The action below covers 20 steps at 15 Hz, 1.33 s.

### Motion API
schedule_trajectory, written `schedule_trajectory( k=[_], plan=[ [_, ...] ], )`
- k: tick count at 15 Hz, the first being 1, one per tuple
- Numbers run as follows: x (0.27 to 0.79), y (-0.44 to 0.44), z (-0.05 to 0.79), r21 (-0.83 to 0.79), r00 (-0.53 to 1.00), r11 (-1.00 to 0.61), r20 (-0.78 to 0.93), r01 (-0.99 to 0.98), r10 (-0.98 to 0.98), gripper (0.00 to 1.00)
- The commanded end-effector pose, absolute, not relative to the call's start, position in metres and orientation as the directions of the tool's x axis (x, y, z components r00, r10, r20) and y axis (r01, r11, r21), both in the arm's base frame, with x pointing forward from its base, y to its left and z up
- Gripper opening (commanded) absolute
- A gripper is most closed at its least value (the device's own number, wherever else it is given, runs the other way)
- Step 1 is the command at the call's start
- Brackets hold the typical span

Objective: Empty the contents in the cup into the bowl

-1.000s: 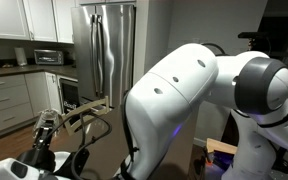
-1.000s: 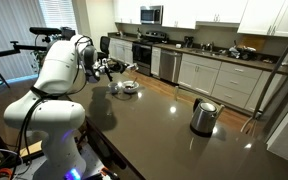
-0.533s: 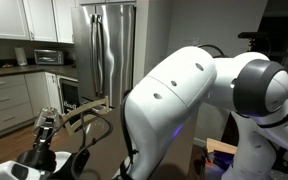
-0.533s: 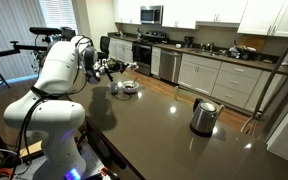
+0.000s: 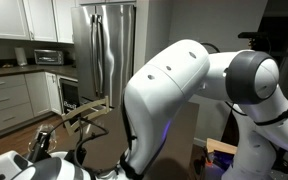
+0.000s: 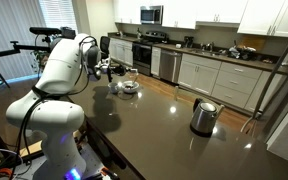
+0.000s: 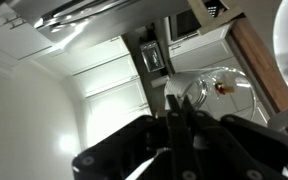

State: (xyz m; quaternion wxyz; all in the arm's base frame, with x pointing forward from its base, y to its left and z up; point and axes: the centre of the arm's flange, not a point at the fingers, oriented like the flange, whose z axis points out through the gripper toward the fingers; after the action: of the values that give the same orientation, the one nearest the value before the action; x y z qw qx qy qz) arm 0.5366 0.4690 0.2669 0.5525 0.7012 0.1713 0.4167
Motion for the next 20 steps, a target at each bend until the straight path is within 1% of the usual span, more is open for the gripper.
schedule_trajectory(
  k=[1,8,11,14,20],
  plan=[
    [0.538,0.454,0.282,0.892,0.629,-0.435,0.408,-0.121,0.661,0.03],
    [0.542,0.453,0.282,0.824,0.69,-0.566,0.413,-0.006,0.594,0.03],
    [0.54,0.458,0.282,0.812,0.705,-0.584,0.413,0.001,0.576,0.03],
    [0.534,0.463,0.282,0.853,0.698,-0.517,0.413,-0.072,0.585,0.03],
    [0.508,0.483,0.287,0.917,0.625,-0.288,0.399,-0.276,0.671,0.03]
  ],
)
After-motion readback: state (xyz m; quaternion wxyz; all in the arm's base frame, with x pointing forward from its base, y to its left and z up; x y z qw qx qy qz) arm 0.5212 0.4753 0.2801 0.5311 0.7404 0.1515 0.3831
